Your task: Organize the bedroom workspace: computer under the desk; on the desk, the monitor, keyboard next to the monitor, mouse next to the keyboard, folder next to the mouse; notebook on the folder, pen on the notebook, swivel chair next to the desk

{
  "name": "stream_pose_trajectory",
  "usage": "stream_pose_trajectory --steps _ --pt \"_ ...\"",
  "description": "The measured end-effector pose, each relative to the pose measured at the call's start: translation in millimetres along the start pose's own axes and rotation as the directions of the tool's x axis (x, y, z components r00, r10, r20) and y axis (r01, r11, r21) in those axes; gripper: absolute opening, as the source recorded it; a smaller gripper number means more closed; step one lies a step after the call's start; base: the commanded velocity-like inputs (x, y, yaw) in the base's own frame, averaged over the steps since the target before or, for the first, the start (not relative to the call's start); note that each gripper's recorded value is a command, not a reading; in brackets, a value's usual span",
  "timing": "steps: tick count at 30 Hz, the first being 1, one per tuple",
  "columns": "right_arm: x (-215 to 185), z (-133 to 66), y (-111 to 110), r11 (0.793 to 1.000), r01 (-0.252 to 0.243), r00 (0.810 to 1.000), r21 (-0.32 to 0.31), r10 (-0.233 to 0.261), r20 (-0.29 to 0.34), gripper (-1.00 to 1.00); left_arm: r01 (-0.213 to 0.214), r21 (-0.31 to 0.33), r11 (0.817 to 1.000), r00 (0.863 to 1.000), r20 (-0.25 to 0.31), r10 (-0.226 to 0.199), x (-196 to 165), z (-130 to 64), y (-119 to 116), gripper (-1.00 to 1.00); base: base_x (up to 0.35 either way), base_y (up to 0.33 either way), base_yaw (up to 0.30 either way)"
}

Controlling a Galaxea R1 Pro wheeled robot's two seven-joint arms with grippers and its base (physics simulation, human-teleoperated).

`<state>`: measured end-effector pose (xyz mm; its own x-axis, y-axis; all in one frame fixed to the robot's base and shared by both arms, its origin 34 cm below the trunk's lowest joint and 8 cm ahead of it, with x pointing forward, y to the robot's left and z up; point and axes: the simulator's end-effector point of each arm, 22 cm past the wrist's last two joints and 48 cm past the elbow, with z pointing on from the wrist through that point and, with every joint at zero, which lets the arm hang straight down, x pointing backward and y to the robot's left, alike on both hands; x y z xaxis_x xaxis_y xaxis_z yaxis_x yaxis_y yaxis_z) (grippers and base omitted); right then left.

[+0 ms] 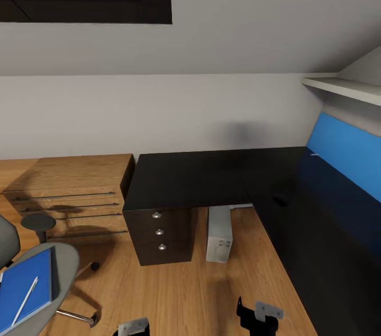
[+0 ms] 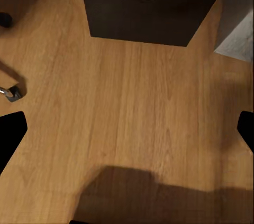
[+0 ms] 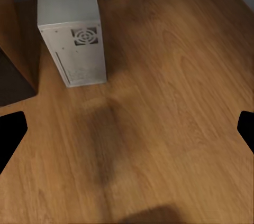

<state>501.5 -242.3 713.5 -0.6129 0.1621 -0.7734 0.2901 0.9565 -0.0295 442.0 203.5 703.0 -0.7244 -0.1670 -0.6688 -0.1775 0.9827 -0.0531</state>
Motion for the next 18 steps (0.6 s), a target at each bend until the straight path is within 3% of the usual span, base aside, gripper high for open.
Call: stream_pose_trajectory --steps 2,6,7,8,18 --pt "-9.0 1.5 8.6 1.0 -0.008 1.0 -0.009 0.008 0.02 1.0 0.01 0.013 1.0 0.999 0.037 -0.011 -26.4 2.9 -8.7 1.0 0.001 0.0 -0.001" --pt "-32.4 8.7 13.8 1.0 -0.022 0.998 -0.008 0.023 0.065 1.0 0.017 0.033 0.999 0.998 0.052 -0.019 -60.0 4.9 -19.6 1.0 0.0 0.0 0.0" --pt "-63.0 20.5 21.7 1.0 -0.027 0.996 -0.007 0.028 0.089 1.0 0.016 0.053 0.998 1.0 0.02 -0.017 -86.1 3.7 -29.7 1.0 0.0 0.0 0.0" --pt "-72.6 23.3 22.9 0.999 -0.032 0.995 -0.005 0.033 0.095 1.0 0.02 0.067 0.998 0.998 0.062 -0.024 -116.4 -0.1 -35.3 1.0 0.0 0.0 0.0" --pt "-160.1 45.7 19.0 0.999 -0.024 0.999 0.032 0.023 0.049 1.0 0.027 0.125 0.992 0.991 0.126 -0.043 -212.1 -32.8 -57.6 1.0 0.0 0.0 0.0"
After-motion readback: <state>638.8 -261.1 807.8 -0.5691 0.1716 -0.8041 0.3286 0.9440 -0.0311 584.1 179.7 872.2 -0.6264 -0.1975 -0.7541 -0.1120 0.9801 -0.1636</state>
